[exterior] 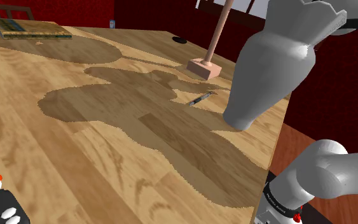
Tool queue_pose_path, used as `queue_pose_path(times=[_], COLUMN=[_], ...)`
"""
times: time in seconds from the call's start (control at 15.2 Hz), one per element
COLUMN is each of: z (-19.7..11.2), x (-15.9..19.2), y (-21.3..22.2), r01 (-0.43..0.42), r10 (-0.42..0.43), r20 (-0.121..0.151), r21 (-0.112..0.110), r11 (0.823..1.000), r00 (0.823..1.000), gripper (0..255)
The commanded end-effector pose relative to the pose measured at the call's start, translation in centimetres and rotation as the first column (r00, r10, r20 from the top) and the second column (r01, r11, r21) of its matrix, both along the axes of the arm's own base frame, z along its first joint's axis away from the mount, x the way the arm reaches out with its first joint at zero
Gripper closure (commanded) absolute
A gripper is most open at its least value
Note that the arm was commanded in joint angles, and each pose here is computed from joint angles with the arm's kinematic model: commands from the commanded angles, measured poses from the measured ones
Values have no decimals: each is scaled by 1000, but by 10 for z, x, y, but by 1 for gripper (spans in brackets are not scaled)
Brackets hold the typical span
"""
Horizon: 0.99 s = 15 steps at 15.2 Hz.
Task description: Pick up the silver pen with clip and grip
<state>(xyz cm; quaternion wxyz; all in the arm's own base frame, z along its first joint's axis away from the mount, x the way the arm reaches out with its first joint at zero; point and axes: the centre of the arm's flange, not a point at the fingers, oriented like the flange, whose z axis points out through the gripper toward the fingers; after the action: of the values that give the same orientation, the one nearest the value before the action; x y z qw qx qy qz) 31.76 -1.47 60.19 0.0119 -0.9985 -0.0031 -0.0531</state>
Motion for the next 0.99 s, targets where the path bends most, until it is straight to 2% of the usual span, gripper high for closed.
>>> queue_pose_path(times=[0.0, 0.07, 0.2, 0.33, 0.46, 0.53, 0.66, 0.79, 0.92], z=[0, 0, 0, -1, -1, -1, -1, -1, -2], x=[0, -6, -14, -18, -19, -18, -12, -3, 9], y=[0, 13, 39, 66, 94, 108, 135, 161, 185], r01=[0, 71, 211, 346, 475, 536, 649, 749, 834], r10=[0, -71, -211, -346, -475, -536, -650, -750, -835], r20=[0, -8, -24, -40, -54, -61, -73, -84, -93], r21=[0, -1, -4, -10, -18, -23, -34, -46, -60], r11=[1000, 997, 978, 938, 880, 844, 760, 661, 549], r00=[1000, 997, 977, 937, 878, 842, 757, 656, 543], gripper=[0, 0, 0, 0, 0, 0, 0, 0, 0])
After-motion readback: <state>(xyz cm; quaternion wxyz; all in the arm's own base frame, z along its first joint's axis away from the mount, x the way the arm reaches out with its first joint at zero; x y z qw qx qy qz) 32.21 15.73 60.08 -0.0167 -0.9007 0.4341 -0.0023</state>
